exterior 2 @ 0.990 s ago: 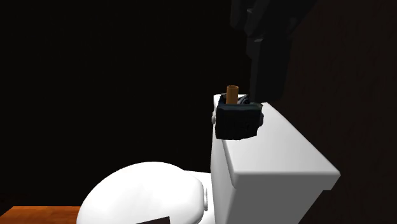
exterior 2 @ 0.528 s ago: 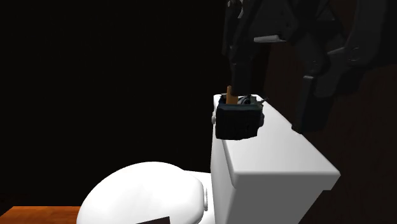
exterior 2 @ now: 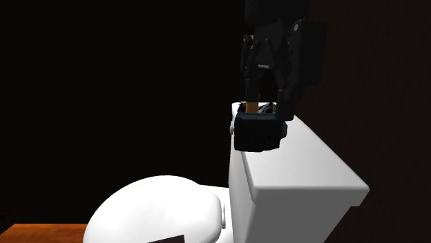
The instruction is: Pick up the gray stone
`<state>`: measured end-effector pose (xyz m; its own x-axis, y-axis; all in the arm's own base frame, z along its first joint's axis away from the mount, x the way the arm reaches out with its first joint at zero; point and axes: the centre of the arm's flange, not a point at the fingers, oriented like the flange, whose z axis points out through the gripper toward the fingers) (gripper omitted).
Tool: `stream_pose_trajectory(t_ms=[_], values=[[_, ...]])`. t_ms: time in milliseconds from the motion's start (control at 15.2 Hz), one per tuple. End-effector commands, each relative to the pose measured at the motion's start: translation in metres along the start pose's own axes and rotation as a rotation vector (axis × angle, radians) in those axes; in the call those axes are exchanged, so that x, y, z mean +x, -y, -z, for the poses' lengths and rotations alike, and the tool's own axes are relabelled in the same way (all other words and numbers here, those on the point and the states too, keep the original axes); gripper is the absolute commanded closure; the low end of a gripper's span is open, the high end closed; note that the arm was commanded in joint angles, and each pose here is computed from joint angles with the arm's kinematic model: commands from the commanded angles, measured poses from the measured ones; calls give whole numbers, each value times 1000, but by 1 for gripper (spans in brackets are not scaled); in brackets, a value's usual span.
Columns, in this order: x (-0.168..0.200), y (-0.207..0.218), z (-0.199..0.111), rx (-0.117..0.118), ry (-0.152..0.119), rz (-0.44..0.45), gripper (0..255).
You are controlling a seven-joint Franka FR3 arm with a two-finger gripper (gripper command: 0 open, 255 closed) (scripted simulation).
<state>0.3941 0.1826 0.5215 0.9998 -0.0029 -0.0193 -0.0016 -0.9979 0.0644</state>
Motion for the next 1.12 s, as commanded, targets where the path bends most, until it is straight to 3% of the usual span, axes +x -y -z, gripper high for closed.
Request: stream_pose_trajectory(t_ms=[0, 660, 1056], values=[[12, 28, -9, 0, 6, -11, 0], [64, 148, -42, -11, 34, -62, 0], [67, 154, -69, -11, 35, -64, 0]])
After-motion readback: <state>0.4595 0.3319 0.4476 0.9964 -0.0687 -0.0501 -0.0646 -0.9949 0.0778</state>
